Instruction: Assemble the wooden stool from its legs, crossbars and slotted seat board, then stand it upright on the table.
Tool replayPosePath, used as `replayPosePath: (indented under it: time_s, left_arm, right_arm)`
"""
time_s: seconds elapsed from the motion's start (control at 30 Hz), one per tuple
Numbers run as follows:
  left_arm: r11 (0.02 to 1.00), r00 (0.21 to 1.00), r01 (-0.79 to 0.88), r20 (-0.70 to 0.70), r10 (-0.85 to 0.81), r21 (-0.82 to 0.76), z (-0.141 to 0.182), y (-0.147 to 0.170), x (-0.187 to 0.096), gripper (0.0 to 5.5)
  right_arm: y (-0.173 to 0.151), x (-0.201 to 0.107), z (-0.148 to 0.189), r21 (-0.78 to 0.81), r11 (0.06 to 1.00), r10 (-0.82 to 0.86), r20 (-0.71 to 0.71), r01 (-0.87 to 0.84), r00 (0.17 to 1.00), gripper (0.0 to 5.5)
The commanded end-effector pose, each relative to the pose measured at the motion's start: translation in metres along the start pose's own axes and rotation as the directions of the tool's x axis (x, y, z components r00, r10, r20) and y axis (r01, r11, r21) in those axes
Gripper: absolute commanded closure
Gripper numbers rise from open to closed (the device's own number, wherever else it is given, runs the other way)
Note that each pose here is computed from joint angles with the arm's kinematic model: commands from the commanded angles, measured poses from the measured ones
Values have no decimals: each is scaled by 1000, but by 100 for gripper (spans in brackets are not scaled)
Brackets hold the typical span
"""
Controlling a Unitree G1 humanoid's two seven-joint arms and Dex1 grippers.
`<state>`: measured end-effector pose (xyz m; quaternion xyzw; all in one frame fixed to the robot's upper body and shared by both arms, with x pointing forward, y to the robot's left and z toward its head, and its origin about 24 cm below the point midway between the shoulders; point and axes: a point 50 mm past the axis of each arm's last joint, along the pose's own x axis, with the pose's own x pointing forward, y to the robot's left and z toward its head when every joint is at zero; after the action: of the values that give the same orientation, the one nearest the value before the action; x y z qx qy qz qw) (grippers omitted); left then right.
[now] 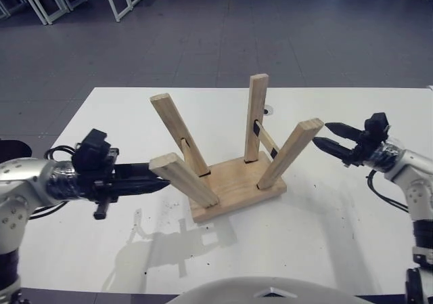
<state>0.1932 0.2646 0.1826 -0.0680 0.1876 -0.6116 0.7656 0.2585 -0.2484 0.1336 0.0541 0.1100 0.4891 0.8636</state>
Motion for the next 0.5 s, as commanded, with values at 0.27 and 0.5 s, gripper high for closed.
replayPosePath:
  time_s: [0.27,0.5]
  left_arm:
    - [995,980,-97,-178,93,-17,-31,35,6,449]
    - [994,971,-43,-228,66,102,-22,50,23,449]
  right_arm:
    - [1,5,32,-94,973,195,-165,-213,967,143]
    - [-2,58,33,-115,940,306,-124,-320,944,143]
